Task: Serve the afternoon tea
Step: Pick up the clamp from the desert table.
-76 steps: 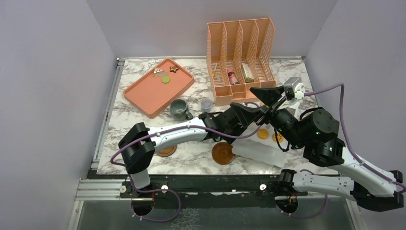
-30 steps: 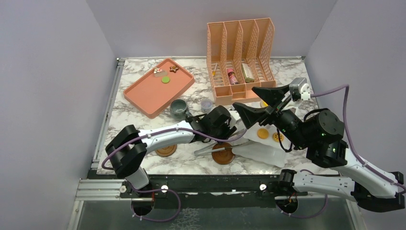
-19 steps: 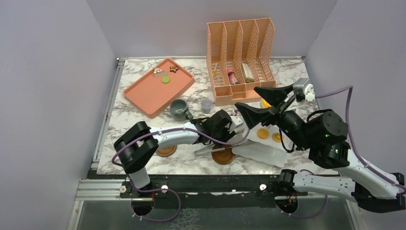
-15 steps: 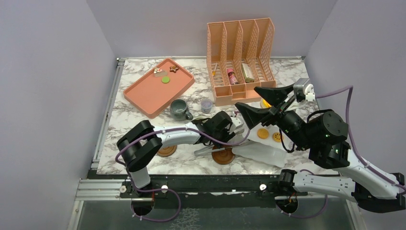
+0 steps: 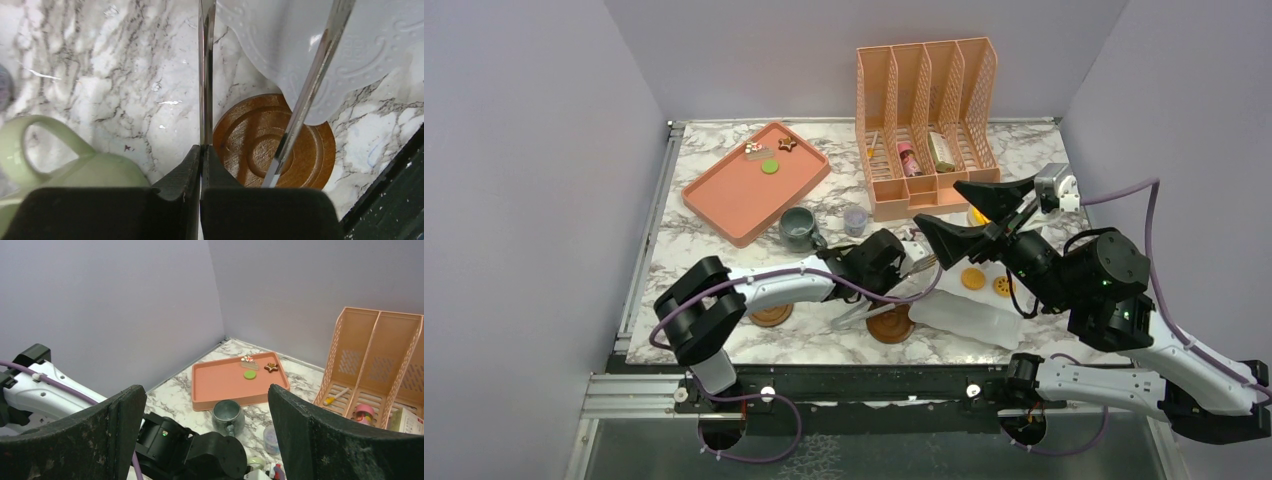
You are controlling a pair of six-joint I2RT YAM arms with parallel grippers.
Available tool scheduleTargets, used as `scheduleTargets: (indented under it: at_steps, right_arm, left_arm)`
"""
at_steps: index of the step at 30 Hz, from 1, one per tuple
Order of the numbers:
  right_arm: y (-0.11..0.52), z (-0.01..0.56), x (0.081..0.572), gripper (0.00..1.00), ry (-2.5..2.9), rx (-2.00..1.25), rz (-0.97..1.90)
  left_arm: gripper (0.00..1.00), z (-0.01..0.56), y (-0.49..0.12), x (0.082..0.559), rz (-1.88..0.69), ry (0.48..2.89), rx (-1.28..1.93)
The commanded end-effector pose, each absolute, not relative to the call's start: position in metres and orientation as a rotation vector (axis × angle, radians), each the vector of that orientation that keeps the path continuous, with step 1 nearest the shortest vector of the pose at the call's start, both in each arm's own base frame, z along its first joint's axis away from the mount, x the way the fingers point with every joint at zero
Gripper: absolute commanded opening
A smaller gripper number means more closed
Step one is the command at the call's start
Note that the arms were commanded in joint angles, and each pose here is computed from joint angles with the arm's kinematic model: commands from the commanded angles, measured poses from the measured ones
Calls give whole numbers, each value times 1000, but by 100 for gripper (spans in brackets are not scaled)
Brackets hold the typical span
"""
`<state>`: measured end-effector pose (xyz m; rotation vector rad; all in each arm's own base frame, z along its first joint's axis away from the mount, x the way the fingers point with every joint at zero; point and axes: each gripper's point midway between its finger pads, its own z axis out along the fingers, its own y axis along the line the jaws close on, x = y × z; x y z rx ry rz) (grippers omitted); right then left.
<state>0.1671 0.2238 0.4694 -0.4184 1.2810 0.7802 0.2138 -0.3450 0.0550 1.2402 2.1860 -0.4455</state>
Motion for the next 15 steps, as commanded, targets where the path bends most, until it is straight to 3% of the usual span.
scheduleTargets:
  at_steps: [1,15]
  right_arm:
    - [224,484,164,97,1243,-421,799]
    - [228,481,166,97,1271,-410,810]
  left_arm:
    - [0,96,-341,222,-426,2115,1155]
    - [0,136,-319,242,-351,2128,921]
